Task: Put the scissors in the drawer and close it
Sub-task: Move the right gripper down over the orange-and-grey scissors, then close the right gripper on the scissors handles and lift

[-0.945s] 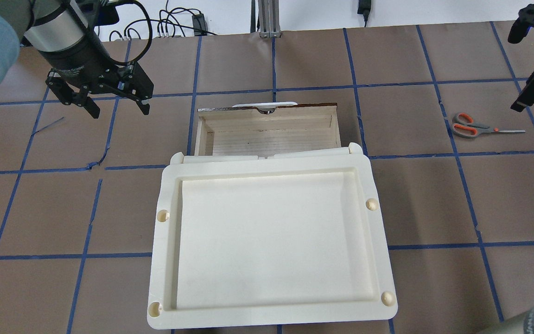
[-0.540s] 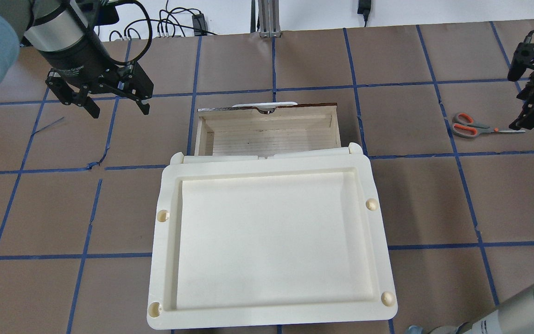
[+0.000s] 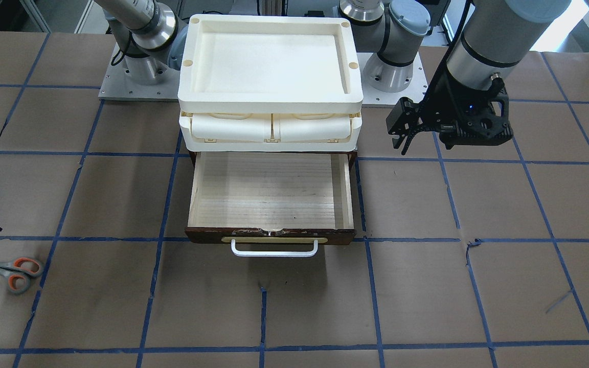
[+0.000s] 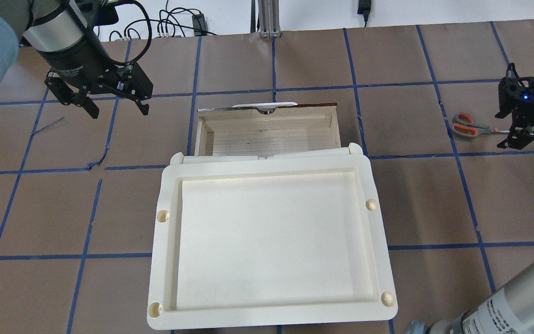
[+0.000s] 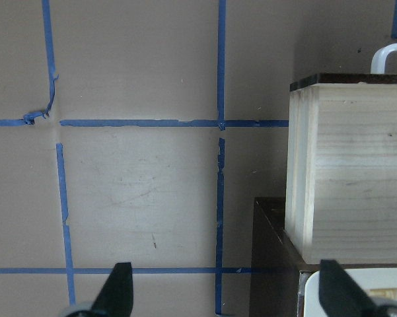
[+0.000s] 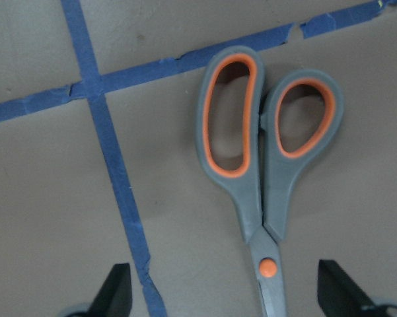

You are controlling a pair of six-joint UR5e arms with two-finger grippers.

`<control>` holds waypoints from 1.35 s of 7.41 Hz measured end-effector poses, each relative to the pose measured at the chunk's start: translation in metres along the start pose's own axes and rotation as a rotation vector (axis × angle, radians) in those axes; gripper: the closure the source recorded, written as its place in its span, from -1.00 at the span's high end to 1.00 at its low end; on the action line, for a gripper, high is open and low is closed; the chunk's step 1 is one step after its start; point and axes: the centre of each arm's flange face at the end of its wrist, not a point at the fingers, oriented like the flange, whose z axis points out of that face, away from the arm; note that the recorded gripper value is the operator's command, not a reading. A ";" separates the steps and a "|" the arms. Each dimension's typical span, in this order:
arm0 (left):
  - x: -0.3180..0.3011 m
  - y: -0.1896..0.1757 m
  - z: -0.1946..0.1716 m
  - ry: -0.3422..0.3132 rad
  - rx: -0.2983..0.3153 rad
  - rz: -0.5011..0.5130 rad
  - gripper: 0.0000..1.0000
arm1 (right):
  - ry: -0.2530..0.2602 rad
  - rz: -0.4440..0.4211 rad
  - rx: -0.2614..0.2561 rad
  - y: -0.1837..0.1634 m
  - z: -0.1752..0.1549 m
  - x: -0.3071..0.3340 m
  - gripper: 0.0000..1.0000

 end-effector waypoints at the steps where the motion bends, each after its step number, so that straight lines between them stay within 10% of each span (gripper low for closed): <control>1: 0.000 0.000 0.000 -0.001 0.000 0.000 1.00 | 0.009 -0.006 -0.005 -0.001 0.001 0.003 0.94; 10: 0.000 0.001 0.000 0.000 0.000 0.000 1.00 | -0.017 -0.077 -0.023 -0.025 0.031 0.028 0.72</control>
